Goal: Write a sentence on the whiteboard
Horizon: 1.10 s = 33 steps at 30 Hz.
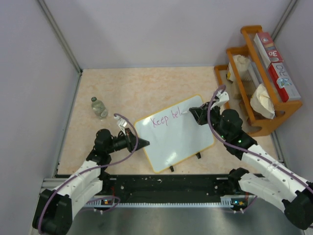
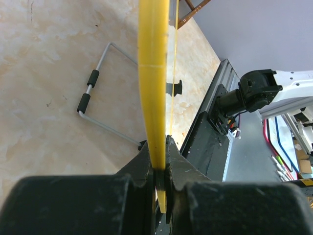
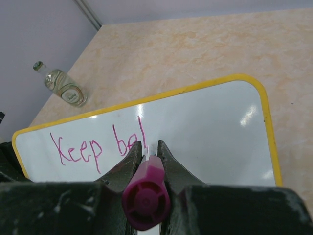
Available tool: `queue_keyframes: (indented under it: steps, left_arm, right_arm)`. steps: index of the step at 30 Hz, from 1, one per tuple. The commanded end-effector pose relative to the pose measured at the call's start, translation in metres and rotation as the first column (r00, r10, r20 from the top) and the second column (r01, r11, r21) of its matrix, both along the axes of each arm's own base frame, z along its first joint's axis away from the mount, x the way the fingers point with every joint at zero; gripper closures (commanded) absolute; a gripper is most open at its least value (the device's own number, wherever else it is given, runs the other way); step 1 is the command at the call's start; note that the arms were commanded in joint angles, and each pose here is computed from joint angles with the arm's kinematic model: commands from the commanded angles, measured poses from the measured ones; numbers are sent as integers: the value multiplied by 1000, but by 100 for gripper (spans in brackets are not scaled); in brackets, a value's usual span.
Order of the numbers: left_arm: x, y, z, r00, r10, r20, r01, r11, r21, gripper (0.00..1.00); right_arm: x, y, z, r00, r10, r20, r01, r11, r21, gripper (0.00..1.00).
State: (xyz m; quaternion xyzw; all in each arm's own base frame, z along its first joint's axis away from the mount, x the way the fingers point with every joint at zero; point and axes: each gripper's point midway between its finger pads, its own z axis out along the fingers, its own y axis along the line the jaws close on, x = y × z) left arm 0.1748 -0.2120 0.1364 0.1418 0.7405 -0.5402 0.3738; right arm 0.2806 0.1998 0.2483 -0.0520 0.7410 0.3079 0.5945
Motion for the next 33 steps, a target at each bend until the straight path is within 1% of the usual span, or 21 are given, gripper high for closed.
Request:
queue_keyframes:
  steps: [1,5,10,24,33]
  left_arm:
    - [-14,4,-33,999,-53,10,52,994,91,100]
    - [-13,4,-32,999,-53,11,52,995,91,100]
    - [-14,4,-32,998,-54,14,53,995,90,100]
    - [-14,4,-32,998,-56,14,54,995,89,100]
    - [-14,4,-32,998,-56,12,54,994,89,100]
  right_arm:
    - [3,-4,52,994,-23,107,17,998,64,100]
    - [6,-2,58,993,-22,115,15,998,67,100]
    - [12,0,55,994,-31,108,26,998,51,100]
    - [19,-4,24,996,-64,54,64,998,-1,100]
    - [14,-6,6,998,-58,20,58,998,-21,100]
